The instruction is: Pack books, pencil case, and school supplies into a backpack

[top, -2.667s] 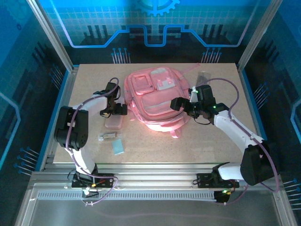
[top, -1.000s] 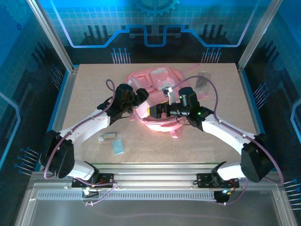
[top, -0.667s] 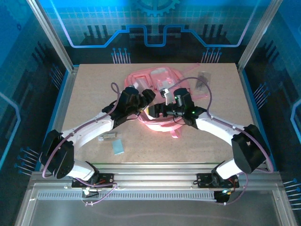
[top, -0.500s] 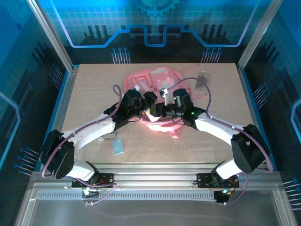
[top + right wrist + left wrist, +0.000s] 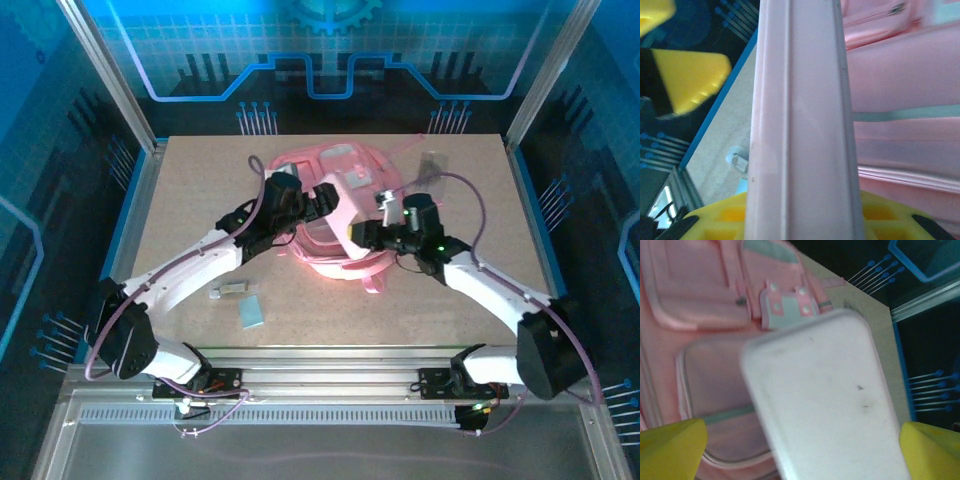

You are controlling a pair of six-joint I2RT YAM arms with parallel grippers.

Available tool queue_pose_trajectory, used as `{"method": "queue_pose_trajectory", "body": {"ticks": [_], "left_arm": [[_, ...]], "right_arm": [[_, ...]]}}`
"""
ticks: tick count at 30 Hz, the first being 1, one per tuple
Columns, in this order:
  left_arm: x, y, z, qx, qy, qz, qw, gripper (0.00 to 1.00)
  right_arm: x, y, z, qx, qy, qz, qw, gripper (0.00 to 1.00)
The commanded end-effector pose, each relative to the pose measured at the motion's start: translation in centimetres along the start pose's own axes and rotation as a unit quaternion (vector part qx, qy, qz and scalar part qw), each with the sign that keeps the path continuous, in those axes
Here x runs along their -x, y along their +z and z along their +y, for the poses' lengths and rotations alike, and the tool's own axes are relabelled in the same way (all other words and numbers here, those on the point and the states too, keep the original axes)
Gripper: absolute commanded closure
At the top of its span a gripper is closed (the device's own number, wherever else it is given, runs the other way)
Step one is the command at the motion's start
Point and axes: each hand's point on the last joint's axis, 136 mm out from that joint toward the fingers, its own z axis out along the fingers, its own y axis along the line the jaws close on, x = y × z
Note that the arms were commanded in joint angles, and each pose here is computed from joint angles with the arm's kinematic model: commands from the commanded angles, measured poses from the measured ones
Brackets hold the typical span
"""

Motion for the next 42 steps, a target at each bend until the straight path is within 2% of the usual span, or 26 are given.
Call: {"method": "queue_pose_trajectory", "body": {"ticks": [1, 9, 14, 24, 29, 31, 32, 34, 35, 38, 39, 42], "left_arm": [[-0.5, 1.0, 1.1, 0.051, 0.176, 0.026, 0.983, 0.01], [-5.1, 5.9, 0.3, 0.046, 0.365, 0.096, 0.925, 0.03], [-8.2, 8.7, -0.1, 0.035, 0.46, 0.136, 0.877, 0.06], [-13.3, 11.0, 1.7, 0.003, 0.493, 0.227, 0.84, 0.1], [-13.8, 13.0, 5.0, 0.066, 0.518, 0.239, 0.819, 0.14], [-13.7, 13.8, 6.1, 0.083, 0.519, 0.243, 0.815, 0.2], [-13.7, 14.1, 6.6, 0.09, 0.516, 0.248, 0.815, 0.26], [-13.6, 14.4, 6.9, 0.091, 0.508, 0.254, 0.818, 0.46], [-13.6, 14.4, 6.6, 0.085, 0.503, 0.255, 0.821, 0.6], [-12.9, 13.6, 4.7, 0.06, 0.487, 0.252, 0.834, 0.86], [-12.2, 13.2, 3.8, 0.054, 0.481, 0.244, 0.84, 1.0], [-9.4, 11.5, 0.9, 0.035, 0.461, 0.21, 0.862, 1.0]], "right_arm": [[0.5, -3.1, -2.4, -0.048, 0.026, -0.014, 0.998, 0.73], [1.7, -9.8, -9.0, -0.16, 0.12, -0.061, 0.978, 0.73], [2.1, -12.9, -11.3, -0.175, 0.169, -0.096, 0.965, 0.73], [2.0, -15.2, -12.5, -0.184, 0.192, -0.12, 0.956, 0.73], [2.2, -15.2, -12.3, -0.176, 0.194, -0.122, 0.957, 0.73], [2.4, -15.2, -12.1, -0.172, 0.193, -0.121, 0.958, 0.73], [2.4, -15.2, -12.0, -0.171, 0.192, -0.121, 0.959, 0.73], [2.4, -15.3, -11.8, -0.169, 0.191, -0.12, 0.96, 0.73], [2.5, -15.4, -11.6, -0.168, 0.188, -0.121, 0.96, 0.73], [2.6, -15.7, -11.5, -0.173, 0.182, -0.123, 0.96, 0.73], [2.5, -15.7, -11.5, -0.175, 0.182, -0.123, 0.96, 0.73], [2.6, -15.9, -11.6, -0.18, 0.183, -0.125, 0.958, 0.73]]}}
